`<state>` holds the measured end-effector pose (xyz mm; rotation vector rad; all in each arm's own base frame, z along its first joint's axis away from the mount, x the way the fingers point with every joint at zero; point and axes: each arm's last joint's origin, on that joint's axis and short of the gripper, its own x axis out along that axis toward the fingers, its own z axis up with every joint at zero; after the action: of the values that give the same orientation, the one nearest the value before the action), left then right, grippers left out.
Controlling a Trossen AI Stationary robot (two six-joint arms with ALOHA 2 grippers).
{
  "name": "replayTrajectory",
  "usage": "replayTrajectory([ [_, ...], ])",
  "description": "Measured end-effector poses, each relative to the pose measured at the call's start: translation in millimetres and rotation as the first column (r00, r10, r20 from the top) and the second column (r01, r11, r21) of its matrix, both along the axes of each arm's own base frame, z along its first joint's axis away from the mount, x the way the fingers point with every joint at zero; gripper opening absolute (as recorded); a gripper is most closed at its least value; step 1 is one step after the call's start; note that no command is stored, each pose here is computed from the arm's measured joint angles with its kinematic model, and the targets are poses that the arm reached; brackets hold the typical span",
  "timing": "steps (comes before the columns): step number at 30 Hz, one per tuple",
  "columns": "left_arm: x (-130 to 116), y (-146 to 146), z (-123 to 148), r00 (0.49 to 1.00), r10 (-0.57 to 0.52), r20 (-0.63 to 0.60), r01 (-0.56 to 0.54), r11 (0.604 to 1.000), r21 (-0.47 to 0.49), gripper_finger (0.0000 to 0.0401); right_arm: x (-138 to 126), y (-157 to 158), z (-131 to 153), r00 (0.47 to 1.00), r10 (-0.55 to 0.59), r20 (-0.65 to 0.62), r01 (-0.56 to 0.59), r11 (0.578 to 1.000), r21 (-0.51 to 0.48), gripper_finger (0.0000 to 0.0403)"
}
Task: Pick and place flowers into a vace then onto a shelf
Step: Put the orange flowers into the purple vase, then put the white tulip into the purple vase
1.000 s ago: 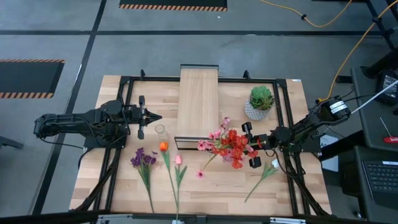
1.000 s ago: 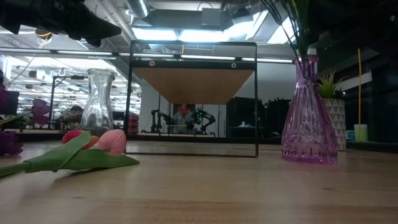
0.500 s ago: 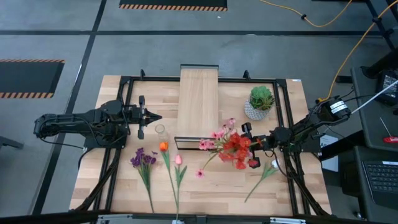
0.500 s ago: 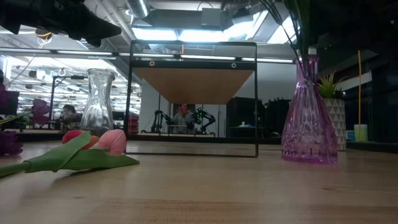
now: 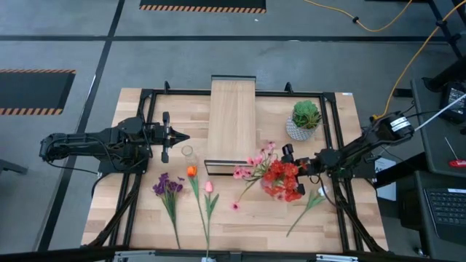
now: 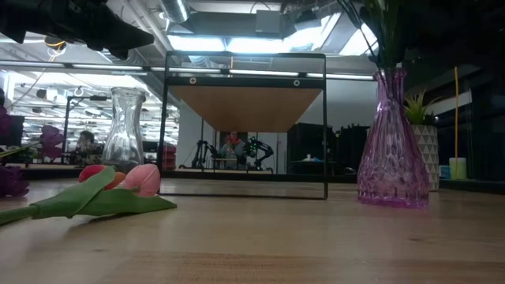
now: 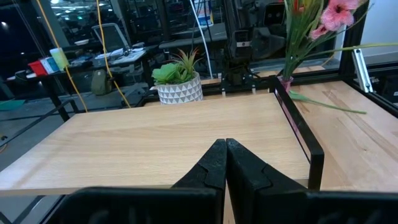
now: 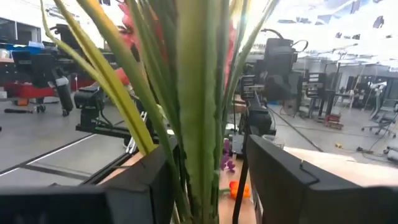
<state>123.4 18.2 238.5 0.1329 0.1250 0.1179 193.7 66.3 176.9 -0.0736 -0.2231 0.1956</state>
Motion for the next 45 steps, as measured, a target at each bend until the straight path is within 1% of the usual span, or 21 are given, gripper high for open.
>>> replayTrajectory([
  [6,0.0,0.0,0.0,1.000,0.000,0.000,0.000,1.000,0.000,0.0004,-4.4,-1.6,2.5,0.997,0.008,-0.073,-0.007,1.000,0.016,0.0187],
  [12,0.0,0.0,0.0,1.000,0.000,0.000,0.000,1.000,0.000,0.0004,-9.5,-3.5,9.0,0.997,0.009,-0.077,-0.007,1.000,0.018,0.0187],
  [17,0.0,0.0,-0.1,1.000,0.000,0.000,0.000,1.000,0.000,0.0004,-13.5,-4.9,9.9,0.992,0.015,-0.127,-0.010,0.999,0.037,0.0187],
  [24,0.0,0.0,0.0,1.000,0.000,0.000,0.000,1.000,0.000,0.0004,-19.2,-6.9,13.1,0.988,0.018,-0.156,-0.011,0.999,0.046,0.0187],
  [30,0.0,0.0,0.1,1.000,0.000,0.000,0.000,1.000,0.000,0.0004,-23.8,-8.6,9.6,0.971,0.024,-0.239,-0.008,0.997,0.071,0.0187],
  [34,0.0,0.0,-0.1,1.000,0.000,0.000,0.000,1.000,0.000,0.0004,-26.7,-9.7,12.3,0.971,0.024,-0.239,-0.008,0.997,0.071,0.0187],
  [37,0.0,0.0,-0.1,1.000,0.000,0.000,0.000,1.000,0.000,0.0004,-25.7,-9.3,16.1,0.946,0.022,-0.324,0.000,0.998,0.066,0.0187],
  [40,0.0,0.0,-0.1,1.000,0.000,0.000,0.000,1.000,0.000,0.0004,-22.4,-8.1,25.3,0.902,0.012,-0.432,0.010,0.999,0.048,0.0187],
  [44,0.0,-0.1,-0.1,1.000,-0.001,0.000,0.001,1.000,0.000,0.0004,-19.4,-7.1,39.6,0.838,-0.012,-0.546,0.019,1.000,0.006,0.0187],
  [45,0.0,0.0,-0.1,1.000,-0.001,0.000,0.001,1.000,0.000,0.0004,-19.3,-7.3,42.4,0.819,-0.023,-0.573,0.034,0.999,0.009,0.0187],
])
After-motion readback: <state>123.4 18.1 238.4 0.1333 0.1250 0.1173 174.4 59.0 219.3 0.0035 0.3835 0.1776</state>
